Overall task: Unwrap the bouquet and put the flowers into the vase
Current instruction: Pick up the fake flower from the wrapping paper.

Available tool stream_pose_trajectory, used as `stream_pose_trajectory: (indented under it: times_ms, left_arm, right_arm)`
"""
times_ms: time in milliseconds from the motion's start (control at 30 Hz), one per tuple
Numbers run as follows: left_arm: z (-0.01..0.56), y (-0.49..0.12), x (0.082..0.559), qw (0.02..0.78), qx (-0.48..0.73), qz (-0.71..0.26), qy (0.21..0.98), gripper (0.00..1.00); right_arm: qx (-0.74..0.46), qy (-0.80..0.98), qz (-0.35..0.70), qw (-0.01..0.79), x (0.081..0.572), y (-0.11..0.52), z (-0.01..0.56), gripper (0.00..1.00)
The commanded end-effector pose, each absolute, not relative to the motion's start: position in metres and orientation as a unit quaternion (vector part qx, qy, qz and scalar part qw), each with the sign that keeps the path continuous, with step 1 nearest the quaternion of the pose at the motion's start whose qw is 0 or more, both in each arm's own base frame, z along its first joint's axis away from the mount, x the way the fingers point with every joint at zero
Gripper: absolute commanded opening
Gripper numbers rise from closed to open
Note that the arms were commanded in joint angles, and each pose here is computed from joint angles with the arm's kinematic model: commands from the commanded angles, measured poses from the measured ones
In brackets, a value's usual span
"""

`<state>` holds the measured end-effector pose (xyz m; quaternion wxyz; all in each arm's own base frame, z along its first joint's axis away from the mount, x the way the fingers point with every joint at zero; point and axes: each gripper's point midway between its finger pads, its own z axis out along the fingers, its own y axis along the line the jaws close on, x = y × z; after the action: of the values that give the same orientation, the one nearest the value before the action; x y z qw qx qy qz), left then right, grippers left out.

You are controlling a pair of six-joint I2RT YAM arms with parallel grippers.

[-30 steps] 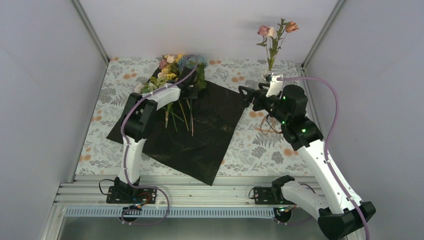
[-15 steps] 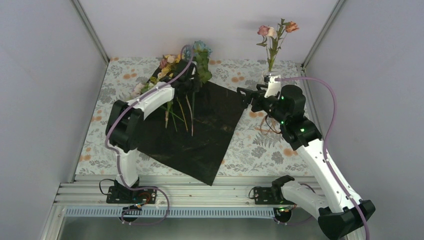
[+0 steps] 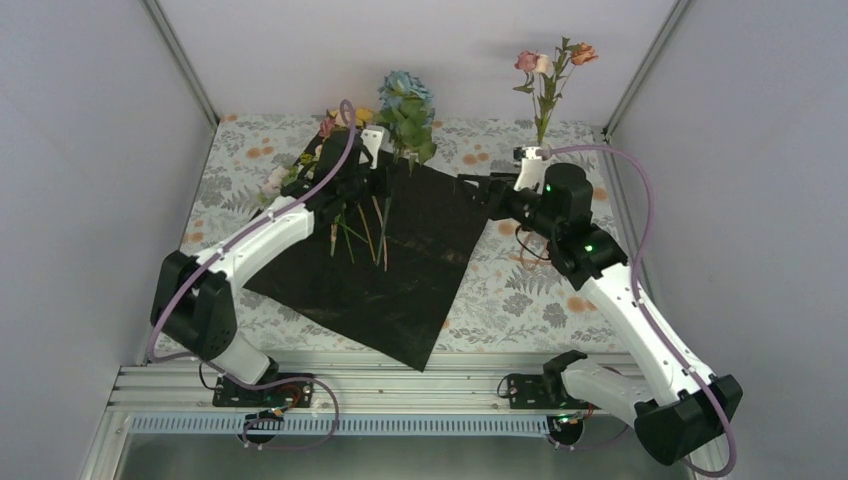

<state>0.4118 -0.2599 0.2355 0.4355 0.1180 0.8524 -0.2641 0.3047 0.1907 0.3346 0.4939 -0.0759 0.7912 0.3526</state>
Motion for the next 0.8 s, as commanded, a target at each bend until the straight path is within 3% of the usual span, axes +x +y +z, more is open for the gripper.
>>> stream_pose_trajectory:
  times_ms: [0,200,533,767]
  left_arm:
    - [0.289,-0.281,0.388,0.495,0.188,-0.311,0.789,0.02]
    - [0.315,-0.298,0.358,0.514,0.228,-0.339,0.754,0.02]
    - [0.339,-0.314,0.335,0.521,0.257,-0.362,0.729,0.02]
    - [0.348,-0.318,0.321,0.527,0.273,-0.372,0.713,0.02]
  right_arm:
    - [-0.045,0.763,0.427,0.483,0.308,0.214,0.358,0.96]
    - [-0.009,0.753,0.479,0.452,0.321,0.246,0.356,0.98]
    - [0.016,0.74,0.505,0.444,0.339,0.285,0.362,0.87]
    - [0.04,0.76,0.486,0.43,0.349,0.29,0.347,0.95]
